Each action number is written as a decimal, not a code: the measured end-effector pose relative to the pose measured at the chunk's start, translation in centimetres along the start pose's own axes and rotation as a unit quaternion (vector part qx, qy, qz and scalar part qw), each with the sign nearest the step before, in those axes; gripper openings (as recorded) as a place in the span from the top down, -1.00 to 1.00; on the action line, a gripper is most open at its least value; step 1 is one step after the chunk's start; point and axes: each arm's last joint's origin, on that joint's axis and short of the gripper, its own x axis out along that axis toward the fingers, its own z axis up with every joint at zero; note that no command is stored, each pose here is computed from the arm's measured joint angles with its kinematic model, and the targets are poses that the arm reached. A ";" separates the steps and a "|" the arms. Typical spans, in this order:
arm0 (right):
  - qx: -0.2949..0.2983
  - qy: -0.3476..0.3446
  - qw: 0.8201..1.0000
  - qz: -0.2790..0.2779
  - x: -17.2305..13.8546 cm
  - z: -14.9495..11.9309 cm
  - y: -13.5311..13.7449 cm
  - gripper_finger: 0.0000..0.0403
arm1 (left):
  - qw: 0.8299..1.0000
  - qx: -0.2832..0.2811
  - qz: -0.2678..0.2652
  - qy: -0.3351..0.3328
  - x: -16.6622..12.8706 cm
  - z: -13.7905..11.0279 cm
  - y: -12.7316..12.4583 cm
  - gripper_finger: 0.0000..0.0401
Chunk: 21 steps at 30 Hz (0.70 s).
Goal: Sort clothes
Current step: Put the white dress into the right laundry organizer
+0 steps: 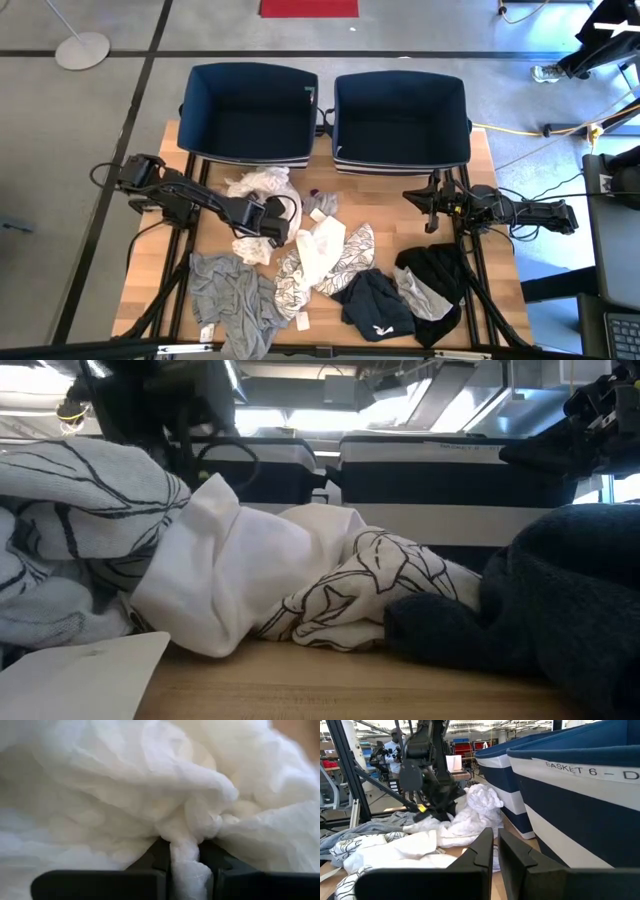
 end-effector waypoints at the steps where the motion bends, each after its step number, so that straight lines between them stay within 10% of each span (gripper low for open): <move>1: 0.000 0.000 1.000 0.000 0.0 0.0 0.0 0.85 | 1.000 0.005 -0.009 -0.004 -0.4 0.1 -0.1 0.79; 21: 0.000 -0.001 1.000 0.000 0.0 0.0 0.0 0.85 | 0.984 0.055 -0.118 -0.118 -9.3 1.8 1.2 0.81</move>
